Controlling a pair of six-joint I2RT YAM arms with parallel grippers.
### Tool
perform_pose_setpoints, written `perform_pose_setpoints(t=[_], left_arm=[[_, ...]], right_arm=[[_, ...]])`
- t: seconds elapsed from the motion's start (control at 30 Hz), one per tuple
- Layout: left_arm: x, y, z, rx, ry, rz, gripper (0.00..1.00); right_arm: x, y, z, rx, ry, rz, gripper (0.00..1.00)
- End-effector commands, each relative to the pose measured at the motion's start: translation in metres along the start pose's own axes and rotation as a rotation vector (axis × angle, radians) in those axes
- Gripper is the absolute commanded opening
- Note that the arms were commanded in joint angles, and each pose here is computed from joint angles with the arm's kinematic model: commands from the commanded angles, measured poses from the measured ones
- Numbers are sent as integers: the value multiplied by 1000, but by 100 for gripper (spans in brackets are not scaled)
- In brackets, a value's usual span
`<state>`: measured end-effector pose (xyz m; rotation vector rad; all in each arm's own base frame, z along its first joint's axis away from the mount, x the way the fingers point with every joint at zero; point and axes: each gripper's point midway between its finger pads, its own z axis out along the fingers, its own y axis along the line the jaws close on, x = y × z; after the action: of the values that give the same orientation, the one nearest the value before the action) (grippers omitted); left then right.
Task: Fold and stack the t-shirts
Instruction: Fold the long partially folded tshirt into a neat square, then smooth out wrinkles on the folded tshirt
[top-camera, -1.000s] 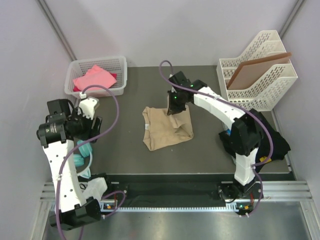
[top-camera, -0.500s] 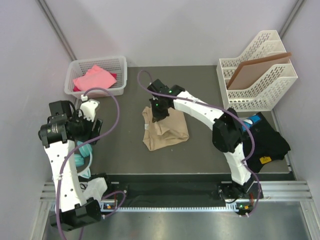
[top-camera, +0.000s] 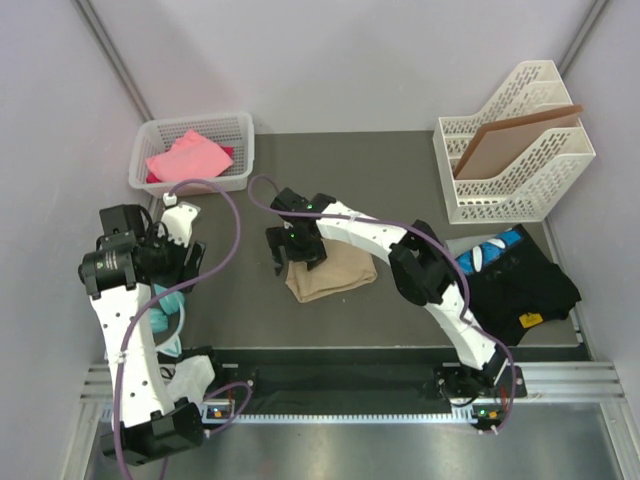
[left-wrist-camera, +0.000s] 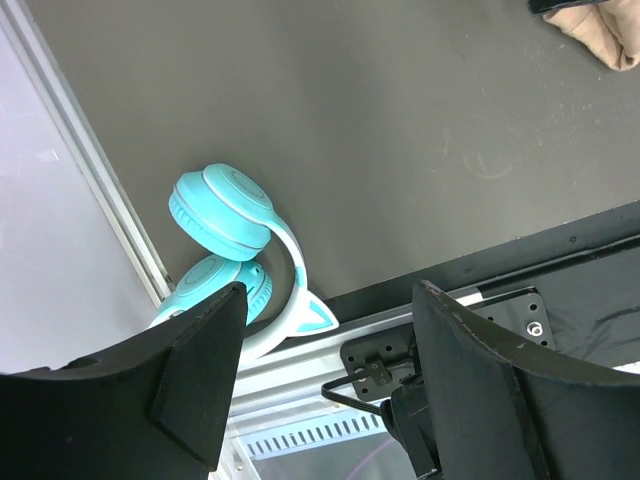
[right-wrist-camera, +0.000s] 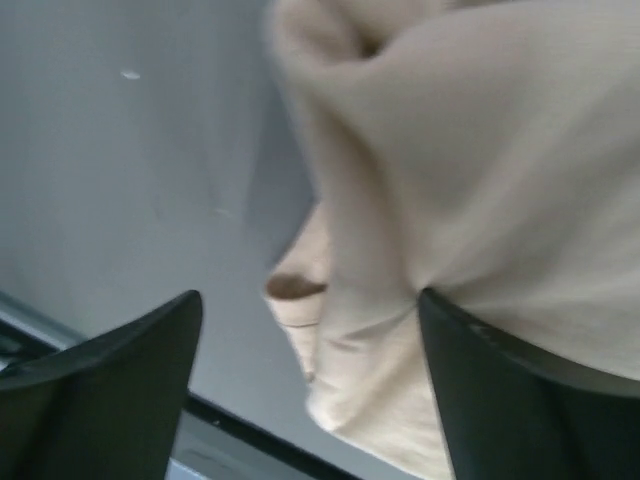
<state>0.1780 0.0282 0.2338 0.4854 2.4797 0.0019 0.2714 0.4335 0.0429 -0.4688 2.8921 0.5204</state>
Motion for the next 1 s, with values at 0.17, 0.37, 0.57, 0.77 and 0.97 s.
perform_pose_setpoints(t=[0.17,0.37,0.57,0.77,0.97], left_arm=[[3,0,2,-12,-13,13,72],[-1,3,-2,-17,-14,13,72],[-3,5,-4,-22,-1,-3,72],[-2,7,-2,-26,11,-15,72],[-2,8,-1,-27,19,-16,72]], right_arm=[[-30,38,-48,-227,-74,-63,100],[-66,22,-98,-492,-148,52,100],[-96,3,-87,-613,-127,120,100],[-96,0,-50,-689,-45,180,100],[-97,-24,-7,-695,4,278,100]])
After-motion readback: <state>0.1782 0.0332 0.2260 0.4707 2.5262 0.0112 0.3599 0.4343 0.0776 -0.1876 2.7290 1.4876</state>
